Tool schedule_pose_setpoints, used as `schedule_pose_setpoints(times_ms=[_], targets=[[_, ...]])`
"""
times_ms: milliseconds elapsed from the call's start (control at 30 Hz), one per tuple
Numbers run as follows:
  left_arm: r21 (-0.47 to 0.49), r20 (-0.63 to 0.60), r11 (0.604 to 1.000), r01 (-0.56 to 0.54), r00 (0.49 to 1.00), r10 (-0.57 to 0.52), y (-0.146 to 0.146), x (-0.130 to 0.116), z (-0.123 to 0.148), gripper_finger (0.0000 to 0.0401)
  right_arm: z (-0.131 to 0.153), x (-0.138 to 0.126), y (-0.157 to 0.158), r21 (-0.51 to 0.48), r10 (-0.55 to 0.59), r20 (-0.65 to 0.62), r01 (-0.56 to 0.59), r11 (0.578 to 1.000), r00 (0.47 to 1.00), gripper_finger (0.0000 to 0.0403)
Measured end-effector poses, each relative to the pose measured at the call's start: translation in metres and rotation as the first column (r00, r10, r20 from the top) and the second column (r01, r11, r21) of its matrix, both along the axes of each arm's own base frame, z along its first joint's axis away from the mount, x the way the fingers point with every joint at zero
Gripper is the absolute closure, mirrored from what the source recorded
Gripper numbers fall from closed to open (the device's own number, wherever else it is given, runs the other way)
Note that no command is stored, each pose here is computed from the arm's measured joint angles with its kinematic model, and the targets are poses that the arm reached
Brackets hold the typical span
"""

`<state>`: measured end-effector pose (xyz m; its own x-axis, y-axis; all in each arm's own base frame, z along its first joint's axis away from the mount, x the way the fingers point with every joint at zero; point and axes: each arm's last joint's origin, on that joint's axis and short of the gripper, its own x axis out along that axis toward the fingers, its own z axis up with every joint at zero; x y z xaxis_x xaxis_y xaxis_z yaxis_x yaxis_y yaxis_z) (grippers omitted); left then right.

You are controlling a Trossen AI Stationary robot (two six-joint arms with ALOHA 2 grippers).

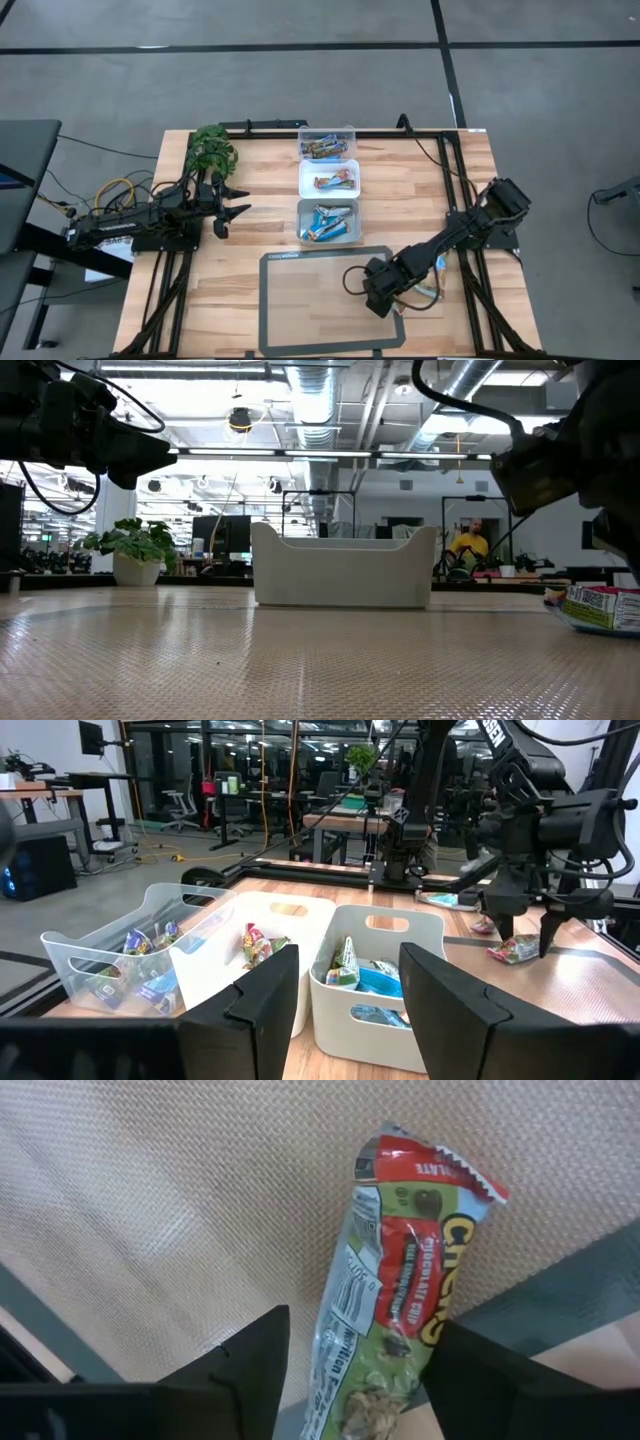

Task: Pick and place Granola Bars by type
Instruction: Put the red granola bar into the white bin

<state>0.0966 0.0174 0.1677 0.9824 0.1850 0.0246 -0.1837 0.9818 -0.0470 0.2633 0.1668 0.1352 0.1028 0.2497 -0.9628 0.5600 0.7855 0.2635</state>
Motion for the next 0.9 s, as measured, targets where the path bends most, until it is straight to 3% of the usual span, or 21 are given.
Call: schedule_pose_setpoints(times_ms=[367,567,733,900], targets=[[0.0,0.0,1.0,0.0,1.0,0.0,0.0,0.0,0.0,0.0234,0.0,0.002,-0.009,-0.006,-0.018,-0.023,0.018,1.0,1.0,0.0323],[0.0,0.0,1.0,0.0,1.0,0.0,0.0,0.0,0.0,0.0234,0.002,0.005,-0.012,0.03,0.001,-0.007,-0.001,1.0,1.0,0.0354],[0.0,0.0,1.0,0.0,1.0,0.0,0.0,0.0,0.0,0.0234,0.027,0.022,-0.017,0.109,0.026,0.213,-0.051,0.993,0.977,0.0356],[0.0,0.0,1.0,0.0,1.0,0.0,0.0,0.0,0.0,0.0234,0.059,0.042,-0.031,0.141,0.048,0.495,-0.135,0.981,0.868,0.0356]])
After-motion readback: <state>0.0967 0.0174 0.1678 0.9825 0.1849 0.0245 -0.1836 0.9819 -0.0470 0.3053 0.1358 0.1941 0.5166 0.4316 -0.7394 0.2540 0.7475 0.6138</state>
